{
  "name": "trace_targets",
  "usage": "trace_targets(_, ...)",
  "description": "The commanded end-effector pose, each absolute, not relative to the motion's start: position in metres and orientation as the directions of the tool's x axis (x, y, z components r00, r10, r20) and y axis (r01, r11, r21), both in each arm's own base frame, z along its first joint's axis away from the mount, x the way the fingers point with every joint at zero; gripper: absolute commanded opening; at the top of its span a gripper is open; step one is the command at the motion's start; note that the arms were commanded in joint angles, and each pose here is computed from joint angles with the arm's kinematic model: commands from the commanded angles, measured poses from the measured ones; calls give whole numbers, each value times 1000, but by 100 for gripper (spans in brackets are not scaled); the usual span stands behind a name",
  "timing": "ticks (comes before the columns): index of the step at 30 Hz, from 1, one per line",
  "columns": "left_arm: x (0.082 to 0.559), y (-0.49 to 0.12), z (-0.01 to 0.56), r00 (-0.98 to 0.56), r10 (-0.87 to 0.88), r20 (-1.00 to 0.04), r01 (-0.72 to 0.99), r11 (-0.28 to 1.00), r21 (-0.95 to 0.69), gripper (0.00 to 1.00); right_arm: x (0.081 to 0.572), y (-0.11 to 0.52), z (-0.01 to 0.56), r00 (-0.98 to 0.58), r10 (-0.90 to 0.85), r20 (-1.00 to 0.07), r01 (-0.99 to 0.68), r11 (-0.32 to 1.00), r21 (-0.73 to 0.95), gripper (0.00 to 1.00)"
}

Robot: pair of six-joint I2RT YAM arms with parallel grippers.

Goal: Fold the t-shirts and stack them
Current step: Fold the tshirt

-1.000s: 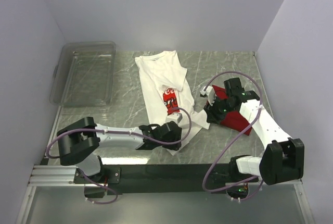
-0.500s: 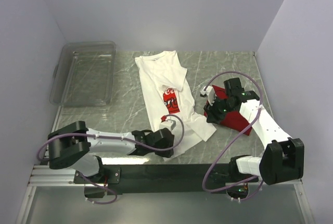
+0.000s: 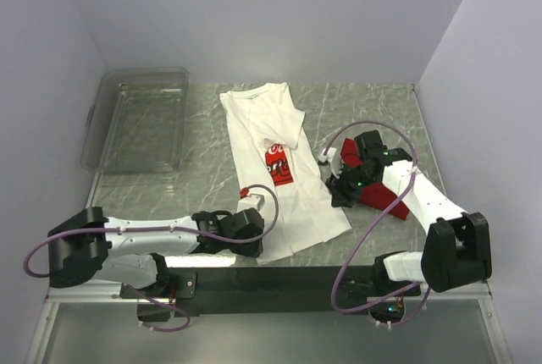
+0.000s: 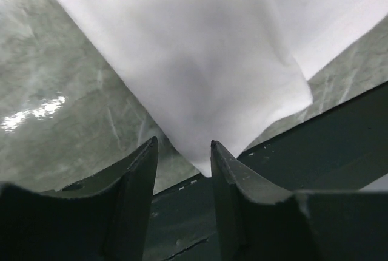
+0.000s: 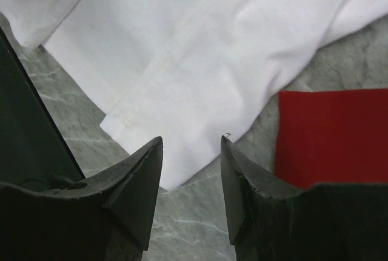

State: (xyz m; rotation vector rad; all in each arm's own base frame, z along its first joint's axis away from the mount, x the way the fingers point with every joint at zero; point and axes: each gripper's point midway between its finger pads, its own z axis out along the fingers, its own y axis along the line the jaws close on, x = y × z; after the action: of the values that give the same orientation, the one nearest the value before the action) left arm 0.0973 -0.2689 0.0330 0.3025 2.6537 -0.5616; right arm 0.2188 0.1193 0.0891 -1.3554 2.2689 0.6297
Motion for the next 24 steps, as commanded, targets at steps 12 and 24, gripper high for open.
trace_targets(12,154,-236,180,-633,-238,-736,275,820,-502,80,176,165,54,-214,-824,-525,-975,210,68,51)
trace_targets(24,147,-216,174,-635,-345,-692,219,778,-589,80,151,160,30,-223,-894,-389,-971,241,3,51)
